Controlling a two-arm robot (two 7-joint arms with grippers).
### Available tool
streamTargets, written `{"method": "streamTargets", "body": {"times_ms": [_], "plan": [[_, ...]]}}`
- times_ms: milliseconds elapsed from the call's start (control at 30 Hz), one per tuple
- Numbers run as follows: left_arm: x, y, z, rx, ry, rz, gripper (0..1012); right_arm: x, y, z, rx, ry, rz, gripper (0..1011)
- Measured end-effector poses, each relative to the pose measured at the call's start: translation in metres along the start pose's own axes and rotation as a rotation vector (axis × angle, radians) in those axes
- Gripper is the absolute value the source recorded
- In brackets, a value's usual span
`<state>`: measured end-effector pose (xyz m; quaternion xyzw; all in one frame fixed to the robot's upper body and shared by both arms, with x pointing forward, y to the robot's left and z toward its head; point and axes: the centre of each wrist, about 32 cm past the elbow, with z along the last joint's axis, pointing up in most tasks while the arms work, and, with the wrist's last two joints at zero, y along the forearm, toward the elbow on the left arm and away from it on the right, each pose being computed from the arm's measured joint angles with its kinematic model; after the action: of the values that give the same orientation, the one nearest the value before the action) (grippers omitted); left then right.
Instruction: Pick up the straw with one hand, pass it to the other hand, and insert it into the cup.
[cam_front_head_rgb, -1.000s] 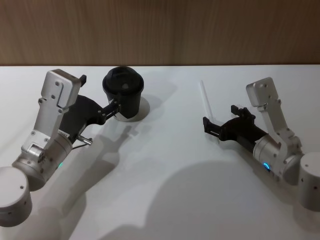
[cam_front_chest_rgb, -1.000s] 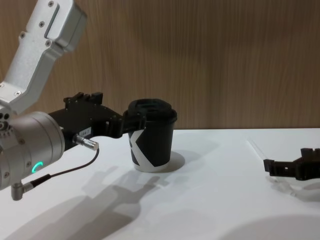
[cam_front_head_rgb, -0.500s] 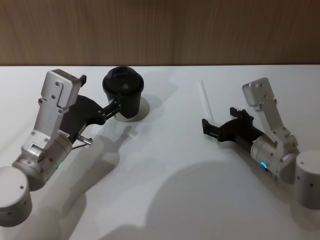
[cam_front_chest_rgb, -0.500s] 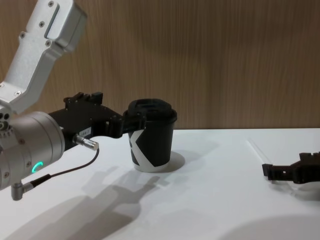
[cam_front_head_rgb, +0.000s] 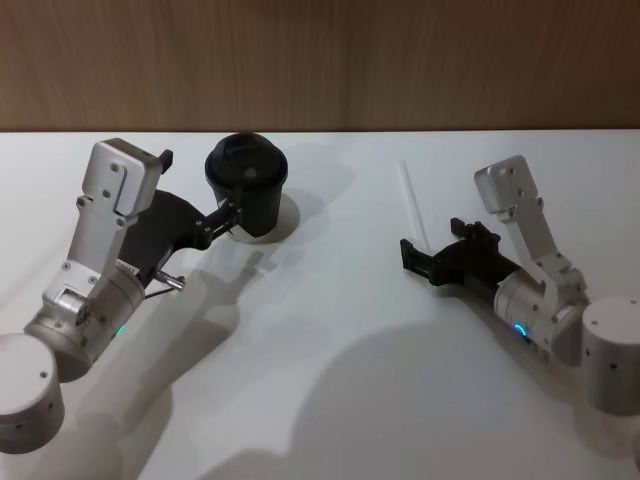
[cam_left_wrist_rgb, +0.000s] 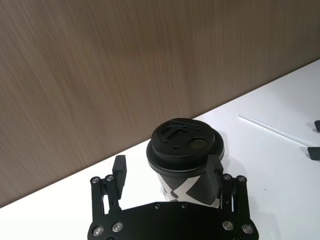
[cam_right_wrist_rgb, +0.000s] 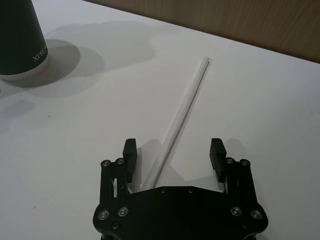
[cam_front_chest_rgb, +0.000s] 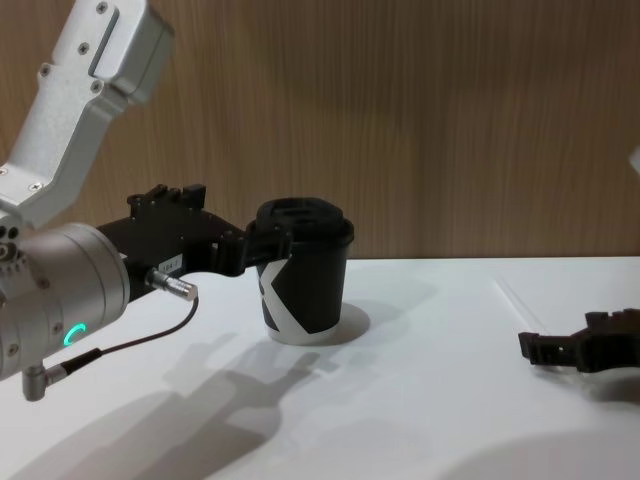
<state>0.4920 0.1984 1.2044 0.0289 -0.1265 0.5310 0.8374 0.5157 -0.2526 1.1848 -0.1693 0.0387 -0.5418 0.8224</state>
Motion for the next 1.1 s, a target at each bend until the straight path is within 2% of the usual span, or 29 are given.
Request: {"method": "streamTargets", "body": {"times_ms": [100,133,200,400,433,500,600,700,733,833,900,933,1100], "plan": [[0.0,0.0,0.0,0.0,0.0,0.0,1003,-0.0013,0.0008,0.0001,-0.003,-0.001,0.002,835],[0.0,0.0,0.0,0.0,0.0,0.0,1003,-0.0018,0.001,0.0002,-0.004,-0.001,0.003,835],[0.0,0.0,0.0,0.0,0.0,0.0,1003,-0.0022,0.0012,0.0002,-0.006,-0.002,0.004,736],[0.0,0.0,0.0,0.0,0.0,0.0,1003,-0.0033,0.0021,0.0008,-0.011,-0.002,0.007,561],[0.0,0.0,0.0,0.0,0.0,0.0,1003,-0.0036,0.0023,0.0009,-0.012,-0.003,0.009,561],[0.0,0.0,0.0,0.0,0.0,0.0,1003,-0.0039,0.0026,0.001,-0.015,-0.003,0.01,457],[0.0,0.0,0.0,0.0,0.0,0.0,1002,-0.0043,0.0029,0.0011,-0.017,-0.003,0.012,398],[0.0,0.0,0.0,0.0,0.0,0.0,1003,-0.0047,0.0034,0.0012,-0.021,-0.001,0.014,255],[0.0,0.0,0.0,0.0,0.0,0.0,1003,-0.0047,0.0034,0.0012,-0.021,-0.001,0.014,255],[0.0,0.0,0.0,0.0,0.0,0.0,1003,-0.0046,0.0036,0.0012,-0.025,0.0,0.014,146],[0.0,0.0,0.0,0.0,0.0,0.0,1003,-0.0046,0.0038,0.0013,-0.027,0.001,0.014,135],[0.0,0.0,0.0,0.0,0.0,0.0,1003,-0.0046,0.0038,0.0013,-0.027,0.002,0.014,86],[0.0,0.0,0.0,0.0,0.0,0.0,1003,-0.0046,0.0036,0.0013,-0.031,0.006,0.014,42]]}}
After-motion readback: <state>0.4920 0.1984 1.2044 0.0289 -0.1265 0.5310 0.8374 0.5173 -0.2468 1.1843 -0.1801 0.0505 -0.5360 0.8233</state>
